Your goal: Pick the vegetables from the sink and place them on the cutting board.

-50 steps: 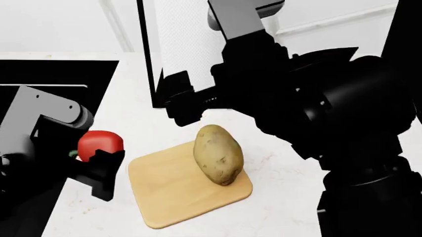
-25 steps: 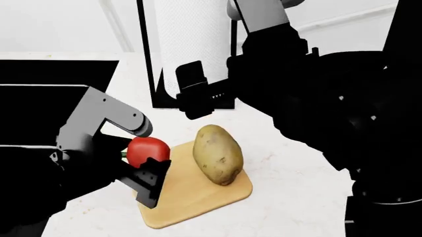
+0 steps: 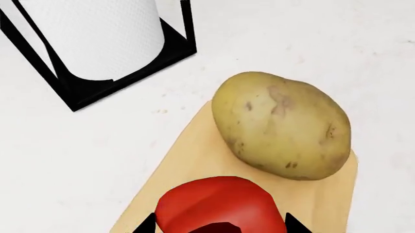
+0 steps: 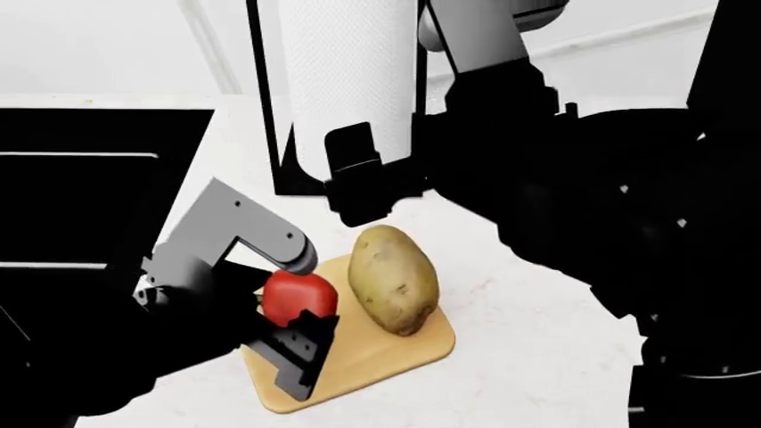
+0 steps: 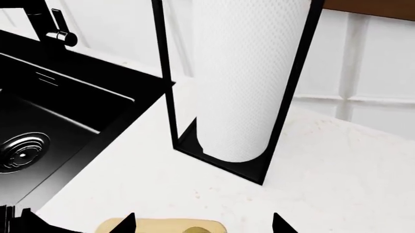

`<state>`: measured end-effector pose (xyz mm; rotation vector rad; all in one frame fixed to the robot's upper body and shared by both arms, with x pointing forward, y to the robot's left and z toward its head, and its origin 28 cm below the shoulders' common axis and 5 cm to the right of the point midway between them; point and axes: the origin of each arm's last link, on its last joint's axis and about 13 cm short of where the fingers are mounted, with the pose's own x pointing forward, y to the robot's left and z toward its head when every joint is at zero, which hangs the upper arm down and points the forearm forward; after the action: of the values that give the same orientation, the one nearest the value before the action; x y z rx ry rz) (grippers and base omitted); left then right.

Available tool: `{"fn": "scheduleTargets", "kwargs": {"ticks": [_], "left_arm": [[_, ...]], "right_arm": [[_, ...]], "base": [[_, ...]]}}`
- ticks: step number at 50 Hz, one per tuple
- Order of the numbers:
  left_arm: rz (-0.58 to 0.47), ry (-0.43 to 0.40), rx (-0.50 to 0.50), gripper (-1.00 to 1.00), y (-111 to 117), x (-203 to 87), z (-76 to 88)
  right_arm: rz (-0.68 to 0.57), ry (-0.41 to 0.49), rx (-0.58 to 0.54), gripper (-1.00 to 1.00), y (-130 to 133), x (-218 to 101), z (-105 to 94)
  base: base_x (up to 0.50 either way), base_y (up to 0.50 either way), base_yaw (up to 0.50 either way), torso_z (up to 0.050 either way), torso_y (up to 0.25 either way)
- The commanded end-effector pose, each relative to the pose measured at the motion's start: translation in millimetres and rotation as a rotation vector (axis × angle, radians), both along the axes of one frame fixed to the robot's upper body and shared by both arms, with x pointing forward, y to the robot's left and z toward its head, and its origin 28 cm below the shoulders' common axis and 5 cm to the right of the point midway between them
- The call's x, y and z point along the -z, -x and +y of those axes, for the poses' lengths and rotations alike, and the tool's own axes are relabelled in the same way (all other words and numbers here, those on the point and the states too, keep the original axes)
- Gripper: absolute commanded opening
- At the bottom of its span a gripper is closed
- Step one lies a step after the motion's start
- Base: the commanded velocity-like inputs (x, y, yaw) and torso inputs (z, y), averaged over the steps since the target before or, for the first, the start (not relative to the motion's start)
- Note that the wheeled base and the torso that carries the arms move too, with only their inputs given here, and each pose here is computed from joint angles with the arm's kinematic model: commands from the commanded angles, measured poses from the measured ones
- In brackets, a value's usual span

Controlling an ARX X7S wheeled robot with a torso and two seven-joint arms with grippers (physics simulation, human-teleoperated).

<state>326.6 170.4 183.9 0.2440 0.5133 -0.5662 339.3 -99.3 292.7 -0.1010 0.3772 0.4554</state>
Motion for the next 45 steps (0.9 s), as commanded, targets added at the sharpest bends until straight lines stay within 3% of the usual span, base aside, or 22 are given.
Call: {"fn": "scheduleTargets", "kwargs": {"ticks": [1,4,5,22,33,34,35,37,40,41,42,43,45], "left_arm": [[-0.004,-0.012,-0.023,-1.0,-3.8,-4.7,-4.2],[-0.006,-0.014,-0.023,-1.0,-2.9,-6.6,-3.9],[-0.008,-0.015,-0.021,1.0,-2.6,-7.2,-4.2],[-0.049,0.039,0.008,1.0,12.4,-23.3,-4.4],[-0.123,0.175,-0.063,1.0,20.3,-63.7,25.9],[-0.133,0.192,-0.073,1.0,20.9,-69.0,29.6],[-0.138,0.192,-0.075,1.0,21.4,-70.0,30.8],[-0.164,0.214,-0.116,1.0,24.0,-77.0,40.7],[-0.188,0.233,-0.17,1.0,23.3,-83.9,50.2],[-0.202,0.246,-0.202,1.0,21.0,-83.9,52.1],[-0.21,0.229,-0.227,1.0,19.9,-80.1,54.8],[-0.206,0.267,-0.24,1.0,19.6,-79.8,56.2],[-0.212,0.267,-0.269,1.0,17.2,-78.5,58.7]], "right_arm": [[0.005,-0.016,0.003,1.0,-1.5,3.5,-0.9],[0.003,-0.017,-0.003,1.0,-1.1,1.8,0.3],[0.004,-0.017,-0.002,1.0,-1.3,2.5,0.3],[0.006,-0.021,0.008,1.0,0.4,3.0,-1.5],[0.003,-0.034,0.042,1.0,-2.0,10.7,-10.0],[-0.017,0.018,0.08,1.0,-2.8,13.0,-13.3],[-0.031,0.016,0.078,1.0,-2.1,13.3,-13.4],[-0.052,-0.045,0.108,1.0,0.4,12.3,-16.6],[-0.068,-0.052,0.113,1.0,4.3,15.5,-20.1],[-0.132,-0.016,0.132,1.0,5.8,15.7,-22.1],[-0.152,-0.057,0.121,1.0,8.1,16.1,-23.2],[-0.165,-0.06,0.136,1.0,9.4,16.8,-25.2],[-0.159,-0.059,0.141,1.0,11.0,22.2,-28.1]], "base": [[0.0,0.0,0.0,0.0,0.0],[0.0,0.0,0.0,0.0,0.0],[0.0,0.0,0.0,0.0,0.0],[0.0,0.0,0.0,0.0,0.001],[0.0,0.0,0.0,0.0,0.0],[0.0,0.0,0.0,0.0,0.01],[0.0,0.0,0.0,0.0,0.0],[0.0,0.0,0.0,0.0,0.0],[0.0,0.0,0.0,0.0,0.0],[0.0,0.0,0.0,0.0,0.0],[0.0,0.0,0.0,0.0,0.0],[0.0,0.0,0.0,0.0,0.0],[0.0,0.0,0.0,0.0,0.0]]}}
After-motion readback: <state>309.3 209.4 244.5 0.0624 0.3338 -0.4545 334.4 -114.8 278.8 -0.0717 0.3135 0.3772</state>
